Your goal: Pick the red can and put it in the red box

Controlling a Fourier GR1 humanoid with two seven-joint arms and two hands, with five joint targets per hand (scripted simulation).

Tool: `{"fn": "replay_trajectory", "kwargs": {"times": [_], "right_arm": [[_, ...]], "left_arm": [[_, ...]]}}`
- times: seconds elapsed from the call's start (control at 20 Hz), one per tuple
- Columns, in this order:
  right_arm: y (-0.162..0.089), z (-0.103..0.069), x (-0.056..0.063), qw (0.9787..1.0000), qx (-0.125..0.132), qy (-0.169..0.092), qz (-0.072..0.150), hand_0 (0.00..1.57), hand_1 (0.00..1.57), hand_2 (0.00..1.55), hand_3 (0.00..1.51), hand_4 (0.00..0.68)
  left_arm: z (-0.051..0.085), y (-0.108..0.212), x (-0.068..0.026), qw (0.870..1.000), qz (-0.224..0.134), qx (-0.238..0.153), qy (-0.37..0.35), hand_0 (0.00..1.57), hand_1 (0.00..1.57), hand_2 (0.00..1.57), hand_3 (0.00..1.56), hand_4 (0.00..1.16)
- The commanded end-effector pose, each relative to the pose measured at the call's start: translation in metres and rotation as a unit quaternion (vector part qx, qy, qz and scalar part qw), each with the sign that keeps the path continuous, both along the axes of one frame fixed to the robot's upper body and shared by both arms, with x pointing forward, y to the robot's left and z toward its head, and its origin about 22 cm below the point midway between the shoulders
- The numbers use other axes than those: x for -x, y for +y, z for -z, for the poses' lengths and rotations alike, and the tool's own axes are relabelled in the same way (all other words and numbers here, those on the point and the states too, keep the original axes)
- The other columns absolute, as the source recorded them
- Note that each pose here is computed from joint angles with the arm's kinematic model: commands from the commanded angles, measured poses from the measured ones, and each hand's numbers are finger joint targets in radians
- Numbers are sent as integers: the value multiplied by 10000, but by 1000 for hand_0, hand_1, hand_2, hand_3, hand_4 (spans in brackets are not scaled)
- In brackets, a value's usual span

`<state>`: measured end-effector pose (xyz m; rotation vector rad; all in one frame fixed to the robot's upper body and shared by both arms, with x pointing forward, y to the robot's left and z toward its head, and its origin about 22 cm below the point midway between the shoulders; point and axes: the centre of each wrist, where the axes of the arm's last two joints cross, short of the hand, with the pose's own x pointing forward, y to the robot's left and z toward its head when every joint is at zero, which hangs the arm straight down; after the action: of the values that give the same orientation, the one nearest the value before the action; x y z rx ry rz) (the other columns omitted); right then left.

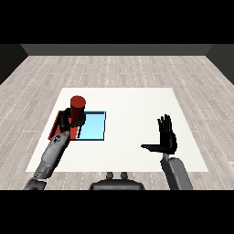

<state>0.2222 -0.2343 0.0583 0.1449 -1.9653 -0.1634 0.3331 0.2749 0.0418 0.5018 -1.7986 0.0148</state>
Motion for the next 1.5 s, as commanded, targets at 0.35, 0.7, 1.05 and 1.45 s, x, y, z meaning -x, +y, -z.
{"fn": "replay_trajectory", "kwargs": {"times": [0.35,0.7,1.05,1.45], "right_arm": [[16,128,-139,9997,-40,205,142,0,0,0,0,0],[-122,427,-119,9994,193,241,174,0,0,0,0,0],[-173,364,-279,9994,145,105,291,0,0,0,0,0],[-9,348,-397,10000,-39,41,64,0,0,0,0,0]], "left_arm": [[619,1068,35,9560,-1352,-1071,2373,1571,1571,1524,1430,1022],[909,1233,121,9081,-1675,-1330,3600,0,0,0,0,719],[922,1218,60,8895,-908,-1428,4244,0,0,0,0,560],[701,1275,-77,9604,-1187,-149,2517,0,0,0,0,0]]}}
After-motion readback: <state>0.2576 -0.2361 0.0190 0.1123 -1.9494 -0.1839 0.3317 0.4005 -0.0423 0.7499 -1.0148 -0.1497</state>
